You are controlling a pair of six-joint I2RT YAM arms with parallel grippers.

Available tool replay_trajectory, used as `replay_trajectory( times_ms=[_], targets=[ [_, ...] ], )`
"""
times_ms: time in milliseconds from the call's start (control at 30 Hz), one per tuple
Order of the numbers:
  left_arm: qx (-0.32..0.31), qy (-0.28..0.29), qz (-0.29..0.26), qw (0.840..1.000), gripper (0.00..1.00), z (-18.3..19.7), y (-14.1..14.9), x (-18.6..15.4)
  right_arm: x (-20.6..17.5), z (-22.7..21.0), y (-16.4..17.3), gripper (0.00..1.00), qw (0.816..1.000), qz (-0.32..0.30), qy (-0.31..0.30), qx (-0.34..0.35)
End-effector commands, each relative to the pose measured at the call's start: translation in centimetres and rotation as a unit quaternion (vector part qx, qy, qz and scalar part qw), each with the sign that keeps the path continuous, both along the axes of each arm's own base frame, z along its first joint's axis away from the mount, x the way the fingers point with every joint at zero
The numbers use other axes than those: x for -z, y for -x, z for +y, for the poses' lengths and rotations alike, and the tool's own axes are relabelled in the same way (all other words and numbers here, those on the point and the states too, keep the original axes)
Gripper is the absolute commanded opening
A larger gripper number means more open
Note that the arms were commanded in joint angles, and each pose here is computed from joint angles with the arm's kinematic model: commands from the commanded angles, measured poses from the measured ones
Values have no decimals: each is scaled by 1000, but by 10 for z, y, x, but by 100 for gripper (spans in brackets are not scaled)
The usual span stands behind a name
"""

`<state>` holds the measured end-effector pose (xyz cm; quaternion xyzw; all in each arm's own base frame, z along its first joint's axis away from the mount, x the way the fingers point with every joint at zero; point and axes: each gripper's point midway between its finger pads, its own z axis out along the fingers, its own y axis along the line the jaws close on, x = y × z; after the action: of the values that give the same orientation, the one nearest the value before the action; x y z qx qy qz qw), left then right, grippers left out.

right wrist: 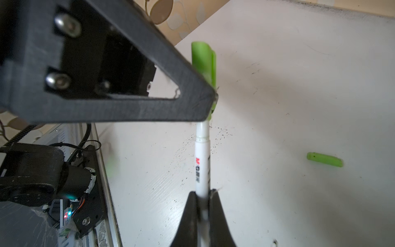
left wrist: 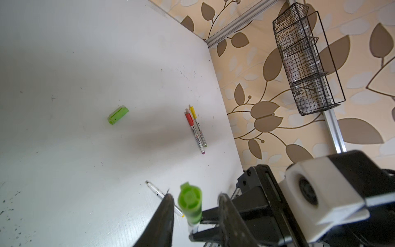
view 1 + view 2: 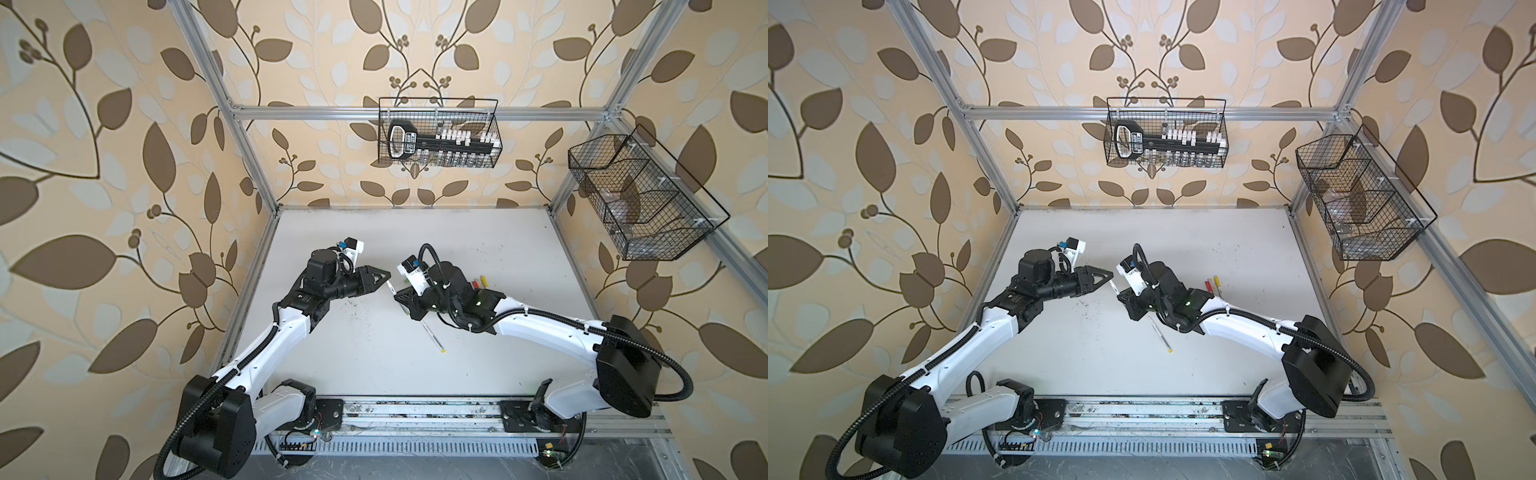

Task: Insert pens into pen caps
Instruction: Put on the pen cap to the pen.

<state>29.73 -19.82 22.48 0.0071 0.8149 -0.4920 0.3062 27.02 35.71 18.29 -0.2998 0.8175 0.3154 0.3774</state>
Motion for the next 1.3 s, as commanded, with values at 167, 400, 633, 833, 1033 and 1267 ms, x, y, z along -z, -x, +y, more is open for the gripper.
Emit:
replay_trajectory(
  times_ms=[167,400,633,833,1033,1267],
  targets=[
    [23,6,-34,999,19,-4,-3,-24,-14,1,6,0,999,-26,-21,-10],
    [28,7,-27,999,0,-4,1,-19,-31,4,0,0,998,-45,-40,-3],
    [49,12,-17,999,0,-12,7,-15,-47,12,-9,0,996,-65,-56,0],
    [49,11,-14,999,5,-12,7,-13,-53,20,-11,0,996,-68,-60,-12],
    [53,11,-10,998,11,-14,5,-10,-50,23,-9,0,996,-64,-55,-17],
    [62,15,-5,998,12,-17,6,-9,-56,26,-13,0,996,-73,-58,-14]
  ],
)
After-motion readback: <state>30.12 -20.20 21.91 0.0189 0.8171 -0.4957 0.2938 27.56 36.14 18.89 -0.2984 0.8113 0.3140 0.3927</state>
